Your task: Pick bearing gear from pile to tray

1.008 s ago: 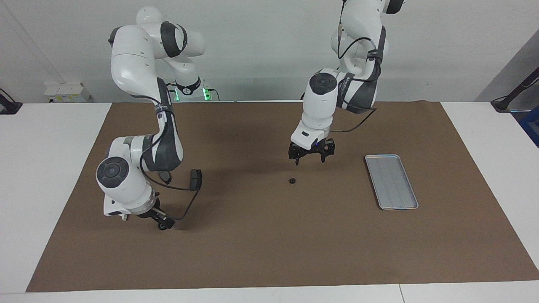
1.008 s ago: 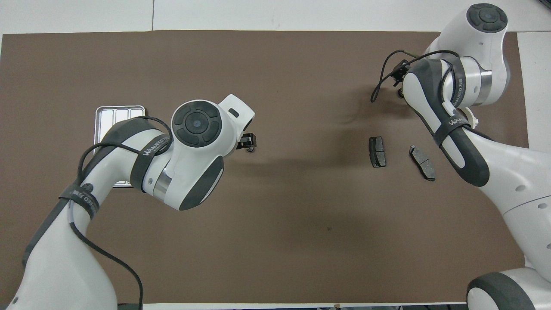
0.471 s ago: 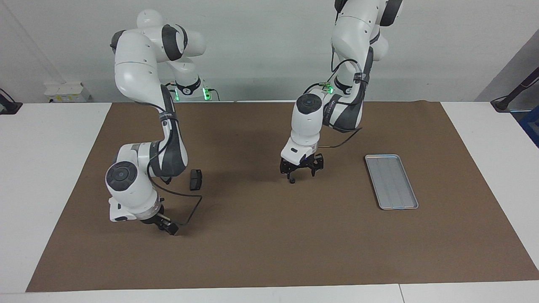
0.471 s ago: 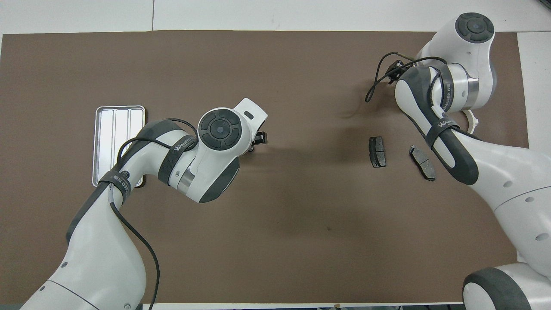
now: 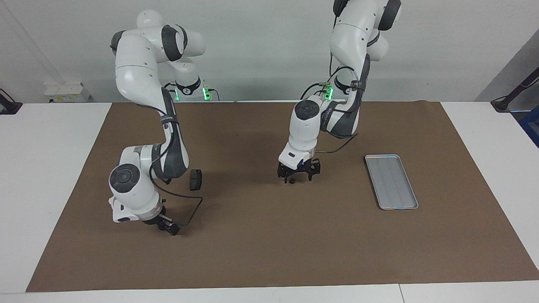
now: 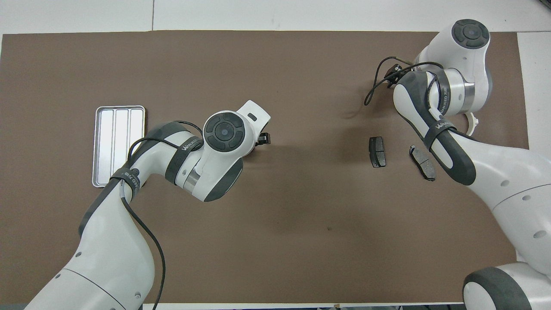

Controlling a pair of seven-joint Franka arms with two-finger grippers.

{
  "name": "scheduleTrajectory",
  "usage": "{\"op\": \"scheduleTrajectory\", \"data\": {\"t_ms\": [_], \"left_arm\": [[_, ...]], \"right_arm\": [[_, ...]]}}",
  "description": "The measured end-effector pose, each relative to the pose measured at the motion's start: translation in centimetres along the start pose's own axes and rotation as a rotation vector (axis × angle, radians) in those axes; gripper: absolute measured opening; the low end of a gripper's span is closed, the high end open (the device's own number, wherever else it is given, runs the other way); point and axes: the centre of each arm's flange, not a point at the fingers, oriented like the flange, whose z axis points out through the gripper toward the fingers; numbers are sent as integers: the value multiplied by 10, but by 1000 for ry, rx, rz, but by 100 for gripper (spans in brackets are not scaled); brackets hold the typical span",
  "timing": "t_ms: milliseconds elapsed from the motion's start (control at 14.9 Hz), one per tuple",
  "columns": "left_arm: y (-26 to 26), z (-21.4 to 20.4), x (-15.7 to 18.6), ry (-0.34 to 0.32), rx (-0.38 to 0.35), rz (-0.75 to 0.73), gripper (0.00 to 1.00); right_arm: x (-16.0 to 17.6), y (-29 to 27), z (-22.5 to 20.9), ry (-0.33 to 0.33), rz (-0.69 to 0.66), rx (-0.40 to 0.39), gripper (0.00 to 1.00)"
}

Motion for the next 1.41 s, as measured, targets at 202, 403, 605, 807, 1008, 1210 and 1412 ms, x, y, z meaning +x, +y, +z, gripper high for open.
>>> {"op": "scheduleTrajectory", "data": {"t_ms": [202,403,605,807,1008,1210,1412], "left_arm": [[7,6,-10,-17,1,5,100],[15,9,-20,-32,-4,8,100],[18,12,-25,-40,-2,13,100],[17,12,-25,-40,-1,11,100],[15,12,-22,-29,-8,5,100],[13,13,-21,-21,-14,3,100],[13,16,-23,-20,-16,4,90]], "right_arm": [[0,-1,-4,8,-1,7,70],[1,-2,-8,12,-1,11,50],[1,-2,-9,12,-1,14,35],[1,-2,-9,12,-2,14,35],[-1,5,-10,-30,-18,-21,35],[-5,14,-34,-76,-47,-63,35],[-17,22,-106,-96,-99,-83,35]]}}
